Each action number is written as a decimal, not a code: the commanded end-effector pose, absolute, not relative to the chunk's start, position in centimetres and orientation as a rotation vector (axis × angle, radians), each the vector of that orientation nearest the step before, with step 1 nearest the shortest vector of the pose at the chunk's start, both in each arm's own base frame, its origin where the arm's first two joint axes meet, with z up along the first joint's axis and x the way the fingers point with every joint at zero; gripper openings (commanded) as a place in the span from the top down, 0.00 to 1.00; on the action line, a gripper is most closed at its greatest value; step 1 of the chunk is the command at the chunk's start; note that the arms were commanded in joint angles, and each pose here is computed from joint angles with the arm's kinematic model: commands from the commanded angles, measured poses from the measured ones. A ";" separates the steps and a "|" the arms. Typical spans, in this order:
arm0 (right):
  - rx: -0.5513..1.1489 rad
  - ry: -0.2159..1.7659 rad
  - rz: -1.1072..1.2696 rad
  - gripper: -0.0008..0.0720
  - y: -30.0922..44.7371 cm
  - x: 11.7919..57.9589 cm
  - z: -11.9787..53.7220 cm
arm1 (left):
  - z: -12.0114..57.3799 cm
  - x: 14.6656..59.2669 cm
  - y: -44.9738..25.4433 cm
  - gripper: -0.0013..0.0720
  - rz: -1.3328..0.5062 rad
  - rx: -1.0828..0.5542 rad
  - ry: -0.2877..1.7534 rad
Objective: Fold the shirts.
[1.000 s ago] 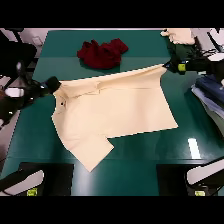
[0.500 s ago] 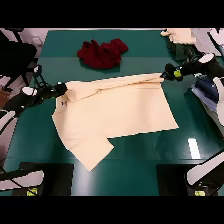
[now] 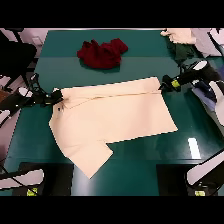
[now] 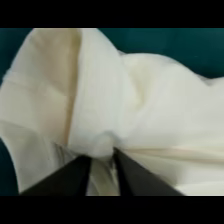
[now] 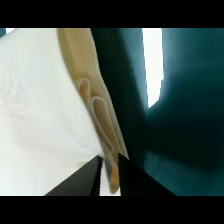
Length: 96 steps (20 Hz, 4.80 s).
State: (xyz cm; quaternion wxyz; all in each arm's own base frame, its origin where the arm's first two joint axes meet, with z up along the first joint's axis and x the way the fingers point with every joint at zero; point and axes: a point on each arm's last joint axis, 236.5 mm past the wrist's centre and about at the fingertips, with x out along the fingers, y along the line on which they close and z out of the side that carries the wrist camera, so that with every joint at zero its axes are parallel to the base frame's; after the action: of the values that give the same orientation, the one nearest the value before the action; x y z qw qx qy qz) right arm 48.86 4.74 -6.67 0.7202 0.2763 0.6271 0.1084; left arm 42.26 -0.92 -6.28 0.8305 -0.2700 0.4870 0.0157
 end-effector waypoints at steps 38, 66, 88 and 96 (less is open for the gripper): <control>0.863 1.278 0.334 0.32 -0.7 36.1 -0.9 | -6.3 16.3 -6.2 0.24 -0.098 -0.709 1.614; 0.868 1.433 0.254 0.33 -1.3 29.0 -3.8 | -6.4 21.3 -6.2 0.14 -0.080 -0.529 1.547; 0.912 1.407 0.291 0.33 -0.4 29.5 -3.1 | -8.0 17.0 -10.4 0.77 -0.219 -0.460 1.685; 0.849 1.546 0.228 0.32 -1.5 26.5 -4.6 | -2.8 20.5 -9.8 0.95 -0.260 -0.377 1.607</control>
State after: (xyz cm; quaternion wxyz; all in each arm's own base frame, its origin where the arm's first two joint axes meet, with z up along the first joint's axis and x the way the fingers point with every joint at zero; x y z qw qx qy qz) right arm 28.03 -1.12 -4.06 0.6488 0.3831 0.6478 0.1130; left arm 19.28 -10.17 -4.60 0.6573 -0.1809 0.7229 -0.1125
